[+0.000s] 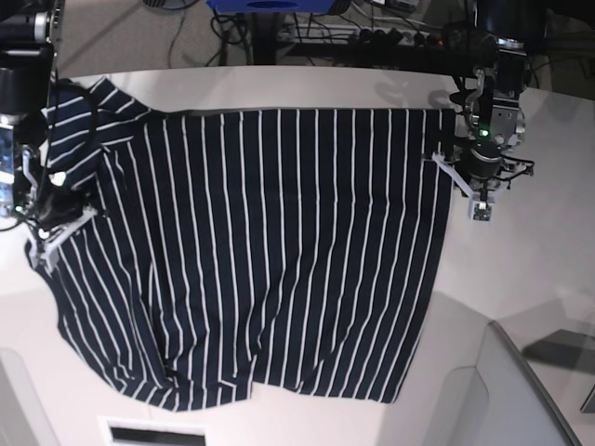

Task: Layout the t-shirt on the table in an organized manner, then fold the t-shirt properly
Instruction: 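Pinch the shirt hem corner with the right gripper, then drag the shirt edges outward with both grippers to flatten it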

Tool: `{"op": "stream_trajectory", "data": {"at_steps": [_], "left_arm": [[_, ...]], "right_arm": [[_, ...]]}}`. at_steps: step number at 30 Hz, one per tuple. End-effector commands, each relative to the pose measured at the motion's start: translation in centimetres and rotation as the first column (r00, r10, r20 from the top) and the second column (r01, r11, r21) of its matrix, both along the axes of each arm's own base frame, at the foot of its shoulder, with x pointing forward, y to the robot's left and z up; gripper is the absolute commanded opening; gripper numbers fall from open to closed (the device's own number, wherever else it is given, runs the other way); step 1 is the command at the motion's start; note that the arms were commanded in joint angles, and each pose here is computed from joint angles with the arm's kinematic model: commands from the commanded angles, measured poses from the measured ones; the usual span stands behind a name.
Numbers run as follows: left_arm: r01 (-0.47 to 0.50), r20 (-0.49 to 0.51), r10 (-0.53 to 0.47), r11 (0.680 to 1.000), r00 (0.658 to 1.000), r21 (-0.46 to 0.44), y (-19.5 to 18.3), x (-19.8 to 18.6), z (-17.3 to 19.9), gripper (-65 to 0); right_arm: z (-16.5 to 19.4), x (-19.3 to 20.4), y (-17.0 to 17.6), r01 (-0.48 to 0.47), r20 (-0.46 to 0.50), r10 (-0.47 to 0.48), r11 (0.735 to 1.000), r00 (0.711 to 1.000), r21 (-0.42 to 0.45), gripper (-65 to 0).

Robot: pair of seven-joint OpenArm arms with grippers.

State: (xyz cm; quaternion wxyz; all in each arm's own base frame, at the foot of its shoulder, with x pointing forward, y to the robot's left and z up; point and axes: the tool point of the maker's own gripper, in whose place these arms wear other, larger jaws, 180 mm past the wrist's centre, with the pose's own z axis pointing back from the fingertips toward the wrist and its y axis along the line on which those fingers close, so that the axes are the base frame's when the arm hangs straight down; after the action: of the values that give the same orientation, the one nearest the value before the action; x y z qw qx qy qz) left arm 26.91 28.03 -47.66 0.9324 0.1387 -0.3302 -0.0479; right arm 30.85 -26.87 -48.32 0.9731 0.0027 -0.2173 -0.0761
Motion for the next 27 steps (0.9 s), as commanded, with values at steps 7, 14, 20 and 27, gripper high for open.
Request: {"op": "stream_trajectory", "data": {"at_steps": [7,14,20,27], "left_arm": [[-0.024,-0.026,0.025,0.999,0.999,0.022,1.3,-0.6,-0.9,-65.0],[-0.022,-0.03,0.023,0.999,0.999,0.028,1.4,-0.7,-1.0,-65.0],[-0.028,-0.028,0.029,0.999,0.999,0.024,1.5,-0.7,-1.0,-65.0],[-0.021,0.013,0.021,1.0,1.0,0.021,1.2,0.3,0.3,-65.0]], "right_arm": [[1.6,1.2,-0.8,-0.004,0.04,0.005,1.0,0.999,-0.018,-65.0],[3.1,0.5,-0.2,-0.036,0.041,0.038,0.999,0.998,-0.034,-65.0],[3.9,-0.9,-3.3,0.078,0.043,-0.077,0.997,0.996,-0.023,-65.0],[3.1,-2.7,-4.4,0.118,0.019,-0.118,0.993,0.993,-0.024,-65.0]]}}
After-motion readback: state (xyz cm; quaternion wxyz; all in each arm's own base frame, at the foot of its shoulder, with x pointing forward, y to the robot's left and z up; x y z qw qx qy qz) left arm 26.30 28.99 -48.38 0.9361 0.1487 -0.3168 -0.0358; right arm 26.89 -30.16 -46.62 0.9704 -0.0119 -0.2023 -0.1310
